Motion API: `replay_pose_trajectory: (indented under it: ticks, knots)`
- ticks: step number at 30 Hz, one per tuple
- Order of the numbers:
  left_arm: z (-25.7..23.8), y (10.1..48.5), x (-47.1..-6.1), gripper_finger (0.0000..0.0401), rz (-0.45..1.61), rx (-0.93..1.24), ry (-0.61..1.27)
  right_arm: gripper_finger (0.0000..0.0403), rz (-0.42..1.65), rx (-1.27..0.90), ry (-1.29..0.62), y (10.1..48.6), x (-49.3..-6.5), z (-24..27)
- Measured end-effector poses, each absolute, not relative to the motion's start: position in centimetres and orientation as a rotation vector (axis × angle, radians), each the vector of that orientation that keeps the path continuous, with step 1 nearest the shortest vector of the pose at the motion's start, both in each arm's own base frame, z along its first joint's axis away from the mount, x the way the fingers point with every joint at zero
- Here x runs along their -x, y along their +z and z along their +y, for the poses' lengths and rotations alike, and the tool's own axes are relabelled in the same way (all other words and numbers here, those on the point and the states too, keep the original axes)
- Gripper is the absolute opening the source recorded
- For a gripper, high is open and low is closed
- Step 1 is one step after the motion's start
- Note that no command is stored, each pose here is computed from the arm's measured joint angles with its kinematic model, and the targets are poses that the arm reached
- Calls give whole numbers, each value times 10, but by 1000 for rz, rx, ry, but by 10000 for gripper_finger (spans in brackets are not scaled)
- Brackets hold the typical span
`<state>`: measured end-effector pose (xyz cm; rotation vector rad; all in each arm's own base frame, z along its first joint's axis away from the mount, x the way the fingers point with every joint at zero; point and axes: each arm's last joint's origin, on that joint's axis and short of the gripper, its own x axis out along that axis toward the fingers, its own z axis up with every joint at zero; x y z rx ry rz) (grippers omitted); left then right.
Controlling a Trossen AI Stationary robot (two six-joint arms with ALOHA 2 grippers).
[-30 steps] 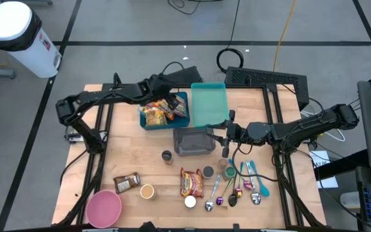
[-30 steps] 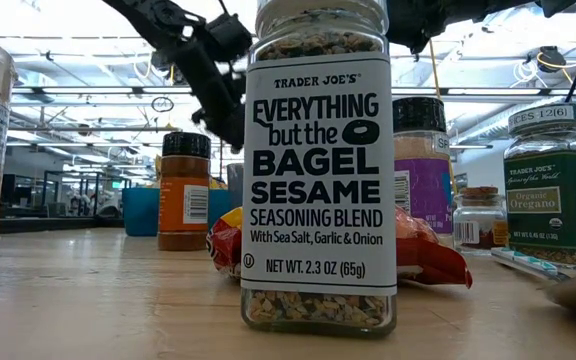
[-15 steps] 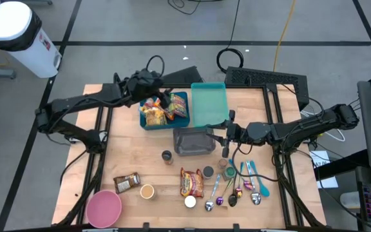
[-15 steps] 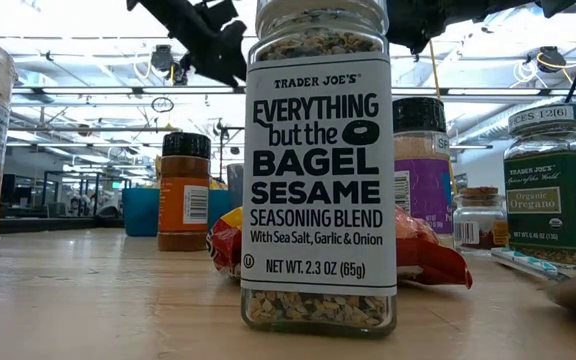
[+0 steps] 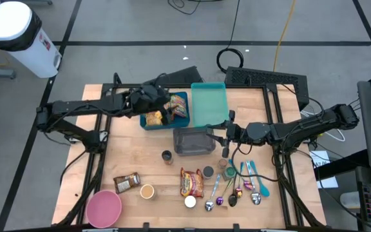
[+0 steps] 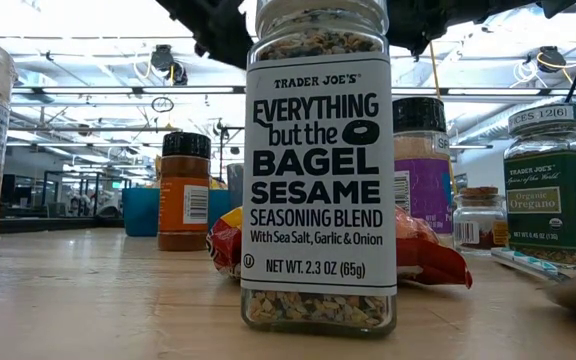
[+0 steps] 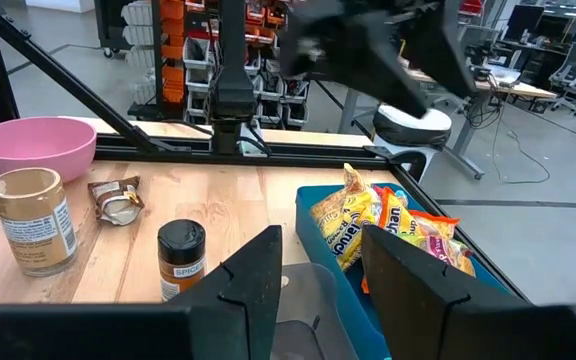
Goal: Pick & Place Food Item
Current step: Put the red noodle pack into the blue bin
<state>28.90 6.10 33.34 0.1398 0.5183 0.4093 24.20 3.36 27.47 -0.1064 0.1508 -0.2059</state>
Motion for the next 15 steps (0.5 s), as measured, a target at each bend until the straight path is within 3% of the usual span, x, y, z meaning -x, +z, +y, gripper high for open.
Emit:
replay_pose_trajectory:
  ticks: [15]
  knots:
    - [-31,325,-294,262,550,-86,-150,131,147,112,-203,275,-242,34]
